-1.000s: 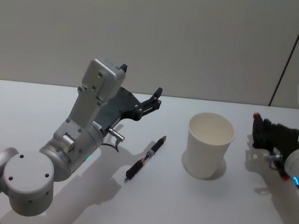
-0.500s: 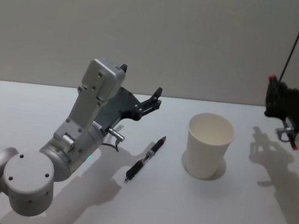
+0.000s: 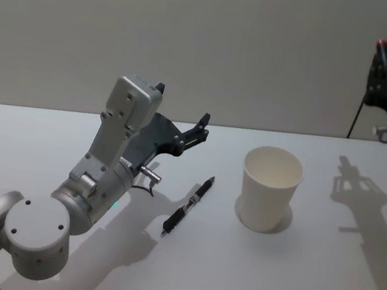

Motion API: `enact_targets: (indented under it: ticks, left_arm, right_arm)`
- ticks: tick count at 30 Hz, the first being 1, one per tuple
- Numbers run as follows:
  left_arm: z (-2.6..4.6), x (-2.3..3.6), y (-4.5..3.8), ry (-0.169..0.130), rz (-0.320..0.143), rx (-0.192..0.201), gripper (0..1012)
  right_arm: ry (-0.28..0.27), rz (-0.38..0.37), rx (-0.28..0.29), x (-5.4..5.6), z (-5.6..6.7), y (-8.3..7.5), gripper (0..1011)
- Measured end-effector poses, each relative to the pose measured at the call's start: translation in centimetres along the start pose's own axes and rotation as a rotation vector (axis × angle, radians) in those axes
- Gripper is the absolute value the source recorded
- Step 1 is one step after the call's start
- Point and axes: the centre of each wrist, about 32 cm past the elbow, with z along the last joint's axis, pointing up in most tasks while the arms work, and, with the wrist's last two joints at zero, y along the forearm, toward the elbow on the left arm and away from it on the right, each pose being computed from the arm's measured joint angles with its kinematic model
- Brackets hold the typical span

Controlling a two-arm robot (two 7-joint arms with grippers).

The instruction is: Place the pen into the pen holder.

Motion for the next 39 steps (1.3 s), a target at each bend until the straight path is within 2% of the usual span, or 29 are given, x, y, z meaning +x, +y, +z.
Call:
enact_targets:
  ticks: [4, 14, 33, 39]
  left_arm:
    - [0.0, 0.0, 0.0, 0.0, 0.0, 0.0, 999]
    - [0.0, 0.0, 0.0, 0.0, 0.0, 0.0, 1000]
    - [0.0, 0.0, 0.0, 0.0, 0.0, 0.0, 999]
    - [0.0, 0.0, 0.0, 0.0, 0.0, 0.0, 1000]
  right_arm:
    - [-0.007, -0.012, 0.059, 0.0, 0.4, 0.3, 185]
    - [0.013, 0.032, 0.11, -0.8, 0.7, 0.7, 185]
    - [0.09, 0.267, 0.172, -3.2, 0.9, 1.5, 185]
    - [0.122, 0.369, 0.189, -4.3, 0.6, 1.9, 185]
